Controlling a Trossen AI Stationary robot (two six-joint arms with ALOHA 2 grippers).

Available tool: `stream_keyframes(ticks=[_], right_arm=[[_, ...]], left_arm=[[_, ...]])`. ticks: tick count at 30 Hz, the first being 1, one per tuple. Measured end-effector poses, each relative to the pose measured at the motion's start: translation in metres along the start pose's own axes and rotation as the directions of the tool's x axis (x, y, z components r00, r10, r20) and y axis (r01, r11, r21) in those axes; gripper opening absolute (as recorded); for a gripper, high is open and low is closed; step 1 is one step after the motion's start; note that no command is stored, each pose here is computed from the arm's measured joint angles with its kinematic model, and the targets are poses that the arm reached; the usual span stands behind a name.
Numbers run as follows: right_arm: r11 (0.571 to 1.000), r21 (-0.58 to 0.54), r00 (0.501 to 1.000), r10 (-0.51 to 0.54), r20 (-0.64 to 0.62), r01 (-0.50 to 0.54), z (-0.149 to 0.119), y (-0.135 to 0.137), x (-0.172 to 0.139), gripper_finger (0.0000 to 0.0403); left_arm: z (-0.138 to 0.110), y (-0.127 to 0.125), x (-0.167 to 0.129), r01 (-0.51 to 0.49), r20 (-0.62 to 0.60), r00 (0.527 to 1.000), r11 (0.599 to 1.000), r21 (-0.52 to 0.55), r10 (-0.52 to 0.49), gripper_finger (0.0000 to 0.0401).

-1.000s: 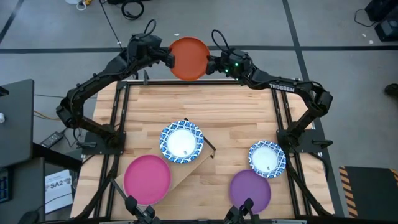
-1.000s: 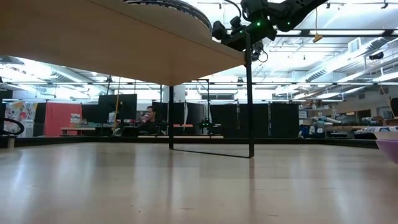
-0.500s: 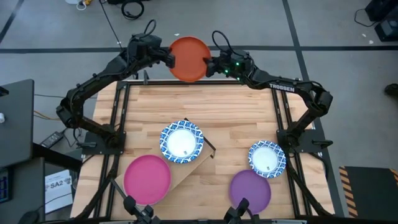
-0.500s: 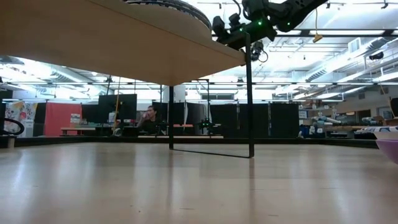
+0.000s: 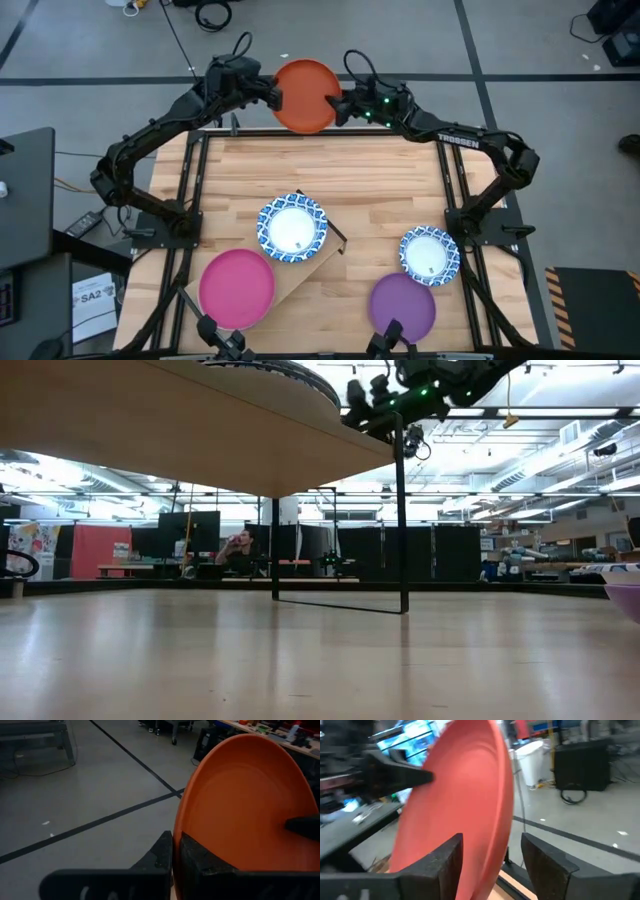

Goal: Place and stack plates onto a shelf
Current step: Stack the orange plate on top of the pink plate on the shelf

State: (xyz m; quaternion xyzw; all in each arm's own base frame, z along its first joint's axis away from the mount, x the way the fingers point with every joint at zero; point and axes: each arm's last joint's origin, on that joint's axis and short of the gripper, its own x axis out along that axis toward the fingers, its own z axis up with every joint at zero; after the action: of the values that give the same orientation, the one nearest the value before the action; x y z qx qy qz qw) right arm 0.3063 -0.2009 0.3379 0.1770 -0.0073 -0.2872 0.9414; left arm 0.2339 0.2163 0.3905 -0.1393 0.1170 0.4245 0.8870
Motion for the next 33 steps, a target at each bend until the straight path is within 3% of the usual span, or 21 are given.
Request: stream_keyframes(ticks=[9,15,22,26,29,33], right_arm=[[0.966,-0.085,0.965,0.231,-0.122,-0.242,0.031,-0.003,-0.045,0.0209],[0.976,-0.136,0.977,0.15,-0.151,-0.17,0.049,-0.01,-0.084,0.021],[0.978,-0.182,0.975,0.066,-0.211,-0.105,0.057,-0.017,-0.121,0.021],[0.98,-0.179,0.964,0.035,-0.262,-0.084,0.055,-0.019,-0.131,0.021],[0.982,-0.17,0.955,0.025,-0.296,-0.079,0.052,-0.02,-0.134,0.021],[0.98,-0.179,0.938,0.02,-0.345,-0.087,0.046,-0.02,-0.133,0.021]], left_arm=[[0.006,0.0,-0.013,0.029,0.023,0.999,1.0,-0.003,-0.029,0.0017],[0.014,0.002,-0.038,0.042,0.047,0.998,0.999,-0.005,-0.042,0.0017],[0.006,0.003,-0.074,0.172,-0.098,0.979,0.983,-0.06,-0.177,0.0017],[-0.005,0.003,-0.096,0.277,-0.238,0.923,0.951,-0.139,-0.304,0.0018],[-0.016,0.003,-0.111,0.329,-0.359,0.846,0.916,-0.231,-0.395,0.0018],[-0.032,-0.003,-0.136,0.356,-0.503,0.74,0.895,-0.27,-0.446,0.0017]])
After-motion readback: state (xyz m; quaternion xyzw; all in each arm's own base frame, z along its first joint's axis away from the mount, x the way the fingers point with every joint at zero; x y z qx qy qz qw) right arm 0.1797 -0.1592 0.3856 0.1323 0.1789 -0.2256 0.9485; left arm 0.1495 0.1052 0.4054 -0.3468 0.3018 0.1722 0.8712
